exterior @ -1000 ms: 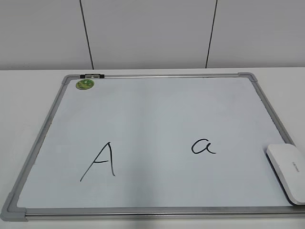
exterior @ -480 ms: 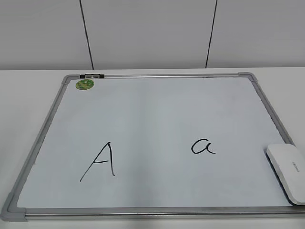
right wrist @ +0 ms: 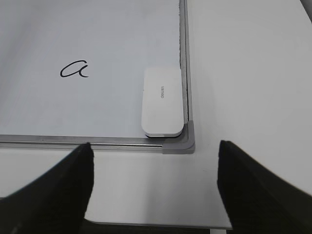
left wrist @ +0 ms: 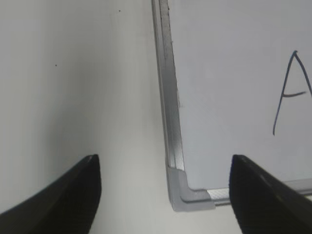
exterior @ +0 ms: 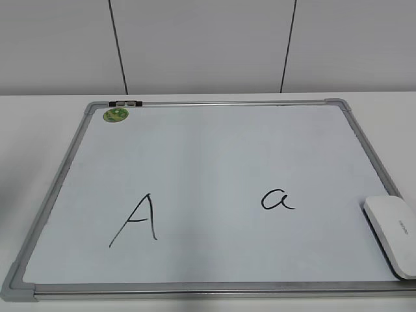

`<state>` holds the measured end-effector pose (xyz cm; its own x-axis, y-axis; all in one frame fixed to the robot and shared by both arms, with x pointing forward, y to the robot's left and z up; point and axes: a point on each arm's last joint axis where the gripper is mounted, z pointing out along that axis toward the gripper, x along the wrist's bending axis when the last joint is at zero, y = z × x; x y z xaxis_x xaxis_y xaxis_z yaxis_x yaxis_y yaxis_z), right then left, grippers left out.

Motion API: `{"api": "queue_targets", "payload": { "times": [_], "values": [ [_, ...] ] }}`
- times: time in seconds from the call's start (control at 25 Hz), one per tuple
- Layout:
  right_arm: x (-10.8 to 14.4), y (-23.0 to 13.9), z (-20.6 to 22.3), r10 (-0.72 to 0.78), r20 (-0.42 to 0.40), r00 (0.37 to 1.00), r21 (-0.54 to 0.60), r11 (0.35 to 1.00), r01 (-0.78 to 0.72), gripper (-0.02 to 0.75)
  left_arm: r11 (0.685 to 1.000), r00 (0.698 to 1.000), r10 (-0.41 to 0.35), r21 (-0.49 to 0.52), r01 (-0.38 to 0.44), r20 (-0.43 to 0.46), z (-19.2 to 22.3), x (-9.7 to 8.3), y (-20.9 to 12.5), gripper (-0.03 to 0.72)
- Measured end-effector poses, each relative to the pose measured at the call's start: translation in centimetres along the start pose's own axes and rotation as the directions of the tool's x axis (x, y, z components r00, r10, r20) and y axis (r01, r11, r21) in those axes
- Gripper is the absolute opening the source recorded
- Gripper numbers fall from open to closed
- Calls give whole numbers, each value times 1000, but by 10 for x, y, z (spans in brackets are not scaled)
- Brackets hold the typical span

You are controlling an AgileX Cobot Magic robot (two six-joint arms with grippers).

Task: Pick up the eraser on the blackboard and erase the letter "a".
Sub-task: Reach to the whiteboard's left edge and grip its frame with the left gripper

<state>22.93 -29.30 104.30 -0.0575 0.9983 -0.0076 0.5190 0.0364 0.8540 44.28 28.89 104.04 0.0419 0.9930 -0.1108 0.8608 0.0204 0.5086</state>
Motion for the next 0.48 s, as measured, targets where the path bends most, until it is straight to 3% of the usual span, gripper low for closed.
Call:
{"api": "queue_targets", "payload": {
  "times": [0.24, 0.48],
  "values": [
    [0, 0, 0, 0, 0, 1000, 0, 1000, 0, 586, 991, 1000, 5, 133, -6, 4, 45, 3, 56, 593],
    [0, 0, 0, 0, 0, 1000, 0, 1000, 0, 587, 976, 1000, 19, 217, -21, 12, 87, 6, 90, 587]
  ]
}}
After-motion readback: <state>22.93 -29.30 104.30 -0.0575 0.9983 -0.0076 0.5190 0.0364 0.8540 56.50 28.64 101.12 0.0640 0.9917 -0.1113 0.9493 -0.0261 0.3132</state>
